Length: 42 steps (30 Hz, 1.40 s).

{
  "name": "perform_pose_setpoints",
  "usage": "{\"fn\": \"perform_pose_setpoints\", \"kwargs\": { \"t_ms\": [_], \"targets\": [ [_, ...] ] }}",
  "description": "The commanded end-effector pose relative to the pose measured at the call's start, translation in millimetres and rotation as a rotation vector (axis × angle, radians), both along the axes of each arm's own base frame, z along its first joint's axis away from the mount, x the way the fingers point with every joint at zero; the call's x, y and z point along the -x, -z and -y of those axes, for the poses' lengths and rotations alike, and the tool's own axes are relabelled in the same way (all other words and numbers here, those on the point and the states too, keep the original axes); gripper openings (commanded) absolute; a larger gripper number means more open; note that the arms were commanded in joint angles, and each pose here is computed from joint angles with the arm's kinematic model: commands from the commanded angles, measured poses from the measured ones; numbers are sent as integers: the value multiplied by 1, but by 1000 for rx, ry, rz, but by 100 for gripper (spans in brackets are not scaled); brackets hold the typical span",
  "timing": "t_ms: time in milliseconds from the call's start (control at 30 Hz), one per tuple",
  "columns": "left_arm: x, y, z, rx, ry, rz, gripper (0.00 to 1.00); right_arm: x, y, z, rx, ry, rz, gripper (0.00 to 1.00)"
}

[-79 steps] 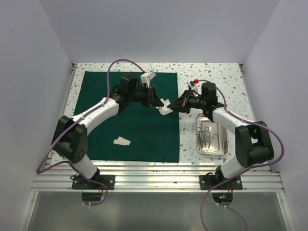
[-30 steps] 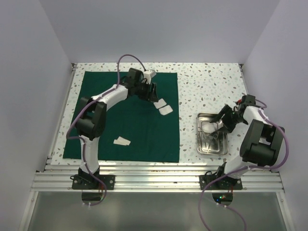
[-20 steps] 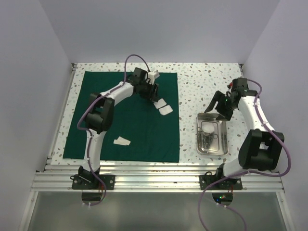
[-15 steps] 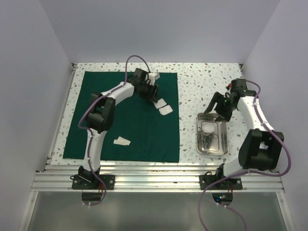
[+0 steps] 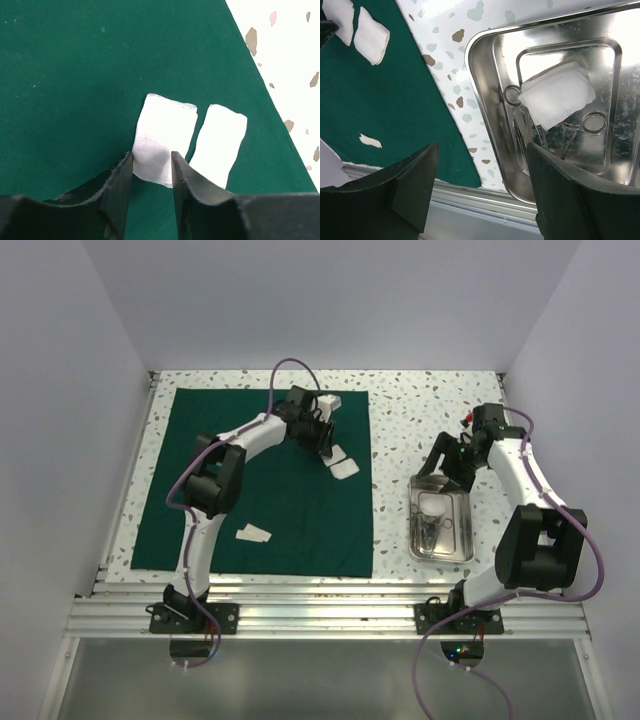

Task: Prepare the surgical pack

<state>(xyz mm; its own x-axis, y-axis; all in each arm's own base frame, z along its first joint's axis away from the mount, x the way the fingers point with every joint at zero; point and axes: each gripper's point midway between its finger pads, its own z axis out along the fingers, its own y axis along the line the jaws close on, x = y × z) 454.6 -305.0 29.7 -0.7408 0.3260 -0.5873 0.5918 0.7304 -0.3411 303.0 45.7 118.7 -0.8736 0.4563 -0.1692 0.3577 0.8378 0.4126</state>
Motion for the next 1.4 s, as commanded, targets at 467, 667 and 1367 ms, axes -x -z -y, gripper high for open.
{"fn": "perform_pose_setpoints", "kwargs": {
  "t_ms": [467,667,1367],
  "targets": [
    [2,-49,11,73,-3,23,0,-9,-12,-14,-34,-44,50,75],
    [26,-80,13,165,-28,-14,0,-7,-10,-17,-43,-47,53,75],
    [49,-55,42,308,16,-137,0,-2,-10,-19,-45,-55,54,75]
  ]
}}
